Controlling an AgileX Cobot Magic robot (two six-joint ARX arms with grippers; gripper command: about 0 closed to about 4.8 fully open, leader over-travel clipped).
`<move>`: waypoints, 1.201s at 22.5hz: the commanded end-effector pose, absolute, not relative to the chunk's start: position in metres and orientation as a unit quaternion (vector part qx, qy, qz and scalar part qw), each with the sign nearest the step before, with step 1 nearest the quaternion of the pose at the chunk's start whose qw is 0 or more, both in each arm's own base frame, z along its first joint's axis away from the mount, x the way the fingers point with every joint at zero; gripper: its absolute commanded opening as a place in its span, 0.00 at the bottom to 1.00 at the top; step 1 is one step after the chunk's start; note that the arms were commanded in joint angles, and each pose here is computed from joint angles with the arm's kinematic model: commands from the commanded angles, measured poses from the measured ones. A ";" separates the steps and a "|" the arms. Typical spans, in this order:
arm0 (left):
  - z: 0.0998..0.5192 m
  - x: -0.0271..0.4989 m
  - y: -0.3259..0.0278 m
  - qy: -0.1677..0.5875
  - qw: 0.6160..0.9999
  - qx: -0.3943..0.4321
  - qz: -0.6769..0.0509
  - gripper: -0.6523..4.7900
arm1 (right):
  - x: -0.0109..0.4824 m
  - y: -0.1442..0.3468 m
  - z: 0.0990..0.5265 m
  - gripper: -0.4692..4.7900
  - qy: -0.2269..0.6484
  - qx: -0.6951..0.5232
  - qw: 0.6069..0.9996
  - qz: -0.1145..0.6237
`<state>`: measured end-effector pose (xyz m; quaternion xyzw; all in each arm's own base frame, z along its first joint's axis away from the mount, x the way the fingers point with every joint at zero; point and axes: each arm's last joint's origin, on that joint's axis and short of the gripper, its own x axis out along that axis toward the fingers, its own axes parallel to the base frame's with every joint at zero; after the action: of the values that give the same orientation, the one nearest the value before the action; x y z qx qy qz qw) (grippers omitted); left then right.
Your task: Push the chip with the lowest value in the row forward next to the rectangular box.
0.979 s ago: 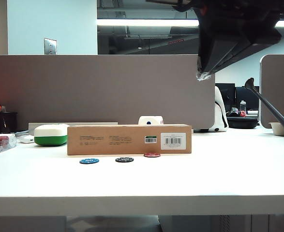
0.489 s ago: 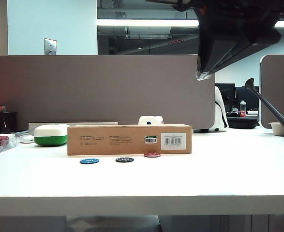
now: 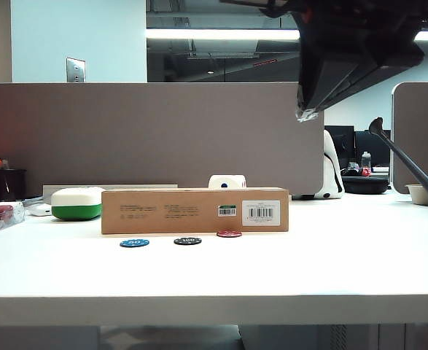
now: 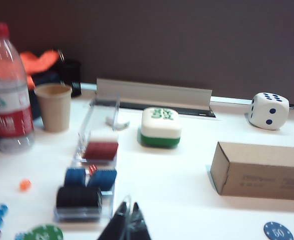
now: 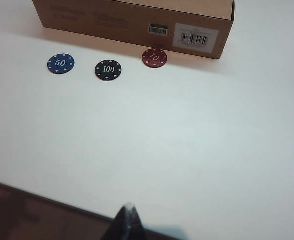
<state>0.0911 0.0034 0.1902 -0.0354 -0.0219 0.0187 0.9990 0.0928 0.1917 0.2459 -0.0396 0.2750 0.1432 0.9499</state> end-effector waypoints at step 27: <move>0.166 0.097 0.002 0.000 0.999 -0.041 -0.013 0.11 | 0.093 0.192 0.248 0.08 0.271 -0.035 0.952 0.142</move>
<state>0.0976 0.0017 0.1626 -0.0421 0.0098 -0.0133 0.9990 0.0928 0.1917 0.2460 -0.0394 0.2750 0.1434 0.9499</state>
